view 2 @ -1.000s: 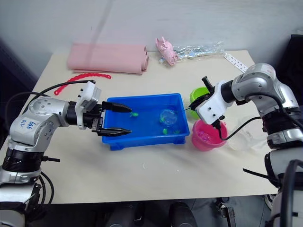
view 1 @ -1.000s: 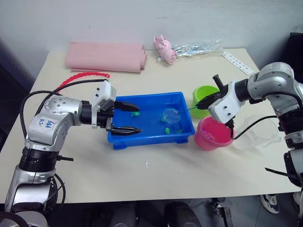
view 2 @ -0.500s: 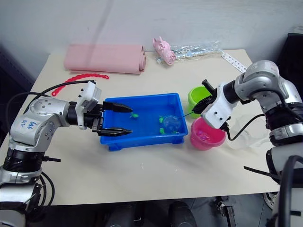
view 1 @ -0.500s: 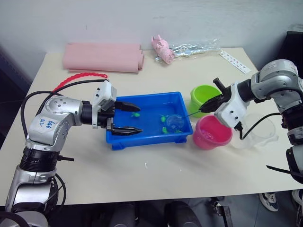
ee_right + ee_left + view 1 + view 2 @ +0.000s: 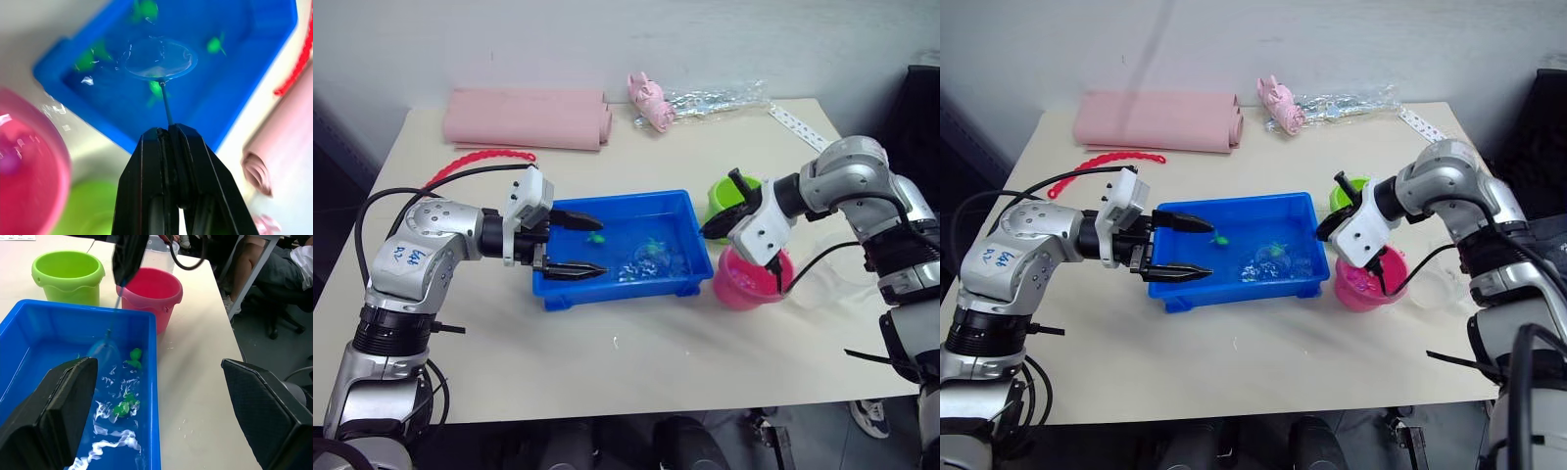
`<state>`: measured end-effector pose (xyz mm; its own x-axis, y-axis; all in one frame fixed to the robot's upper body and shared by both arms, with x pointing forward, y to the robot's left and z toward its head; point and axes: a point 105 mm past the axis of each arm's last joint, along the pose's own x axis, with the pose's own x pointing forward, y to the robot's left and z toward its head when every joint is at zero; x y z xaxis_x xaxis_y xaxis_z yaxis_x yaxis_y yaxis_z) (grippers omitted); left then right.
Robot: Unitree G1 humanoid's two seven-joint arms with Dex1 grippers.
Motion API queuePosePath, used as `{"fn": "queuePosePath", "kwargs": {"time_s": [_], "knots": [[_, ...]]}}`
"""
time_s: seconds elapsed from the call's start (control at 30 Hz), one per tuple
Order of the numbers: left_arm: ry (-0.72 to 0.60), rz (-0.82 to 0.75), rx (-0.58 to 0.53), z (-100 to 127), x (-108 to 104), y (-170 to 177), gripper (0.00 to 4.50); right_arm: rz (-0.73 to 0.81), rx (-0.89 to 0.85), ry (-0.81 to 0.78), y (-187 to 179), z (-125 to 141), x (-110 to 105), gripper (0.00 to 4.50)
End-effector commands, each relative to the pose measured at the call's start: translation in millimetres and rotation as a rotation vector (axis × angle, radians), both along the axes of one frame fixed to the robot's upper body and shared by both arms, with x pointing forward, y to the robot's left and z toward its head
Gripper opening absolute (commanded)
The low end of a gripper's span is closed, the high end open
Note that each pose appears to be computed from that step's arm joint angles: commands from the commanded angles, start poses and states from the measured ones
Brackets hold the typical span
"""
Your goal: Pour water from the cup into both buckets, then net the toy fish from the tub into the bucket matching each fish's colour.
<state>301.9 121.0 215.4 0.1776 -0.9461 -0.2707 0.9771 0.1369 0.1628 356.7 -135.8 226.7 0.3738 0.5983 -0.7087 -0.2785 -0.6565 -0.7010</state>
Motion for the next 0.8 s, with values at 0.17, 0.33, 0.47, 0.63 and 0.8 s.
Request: {"fn": "queuePosePath", "kwargs": {"time_s": [0.17,0.33,0.47,0.63,0.8], "knots": [[-0.045,-0.001,-0.018,11.6,-3.6,4.4,4.43,-0.035,-0.007,-0.028,-15.1,2.5,1.8,0.0],[-0.046,0.001,-0.012,12.5,-2.9,6.5,4.43,-0.047,-0.026,-0.03,-21.4,-1.4,1.4,0.0],[-0.049,0.0,-0.007,13.4,-2.1,6.6,4.43,-0.043,-0.024,0.018,-21.5,-2.9,-5.1,0.0],[-0.052,-0.004,-0.008,14.2,-1.2,5.4,4.43,-0.073,-0.006,0.114,-25.5,-9.2,-13.7,0.0],[-0.056,-0.004,-0.011,15.2,-0.1,5.0,4.43,-0.169,0.045,0.216,-32.9,-15.7,-13.3,0.0]]}}
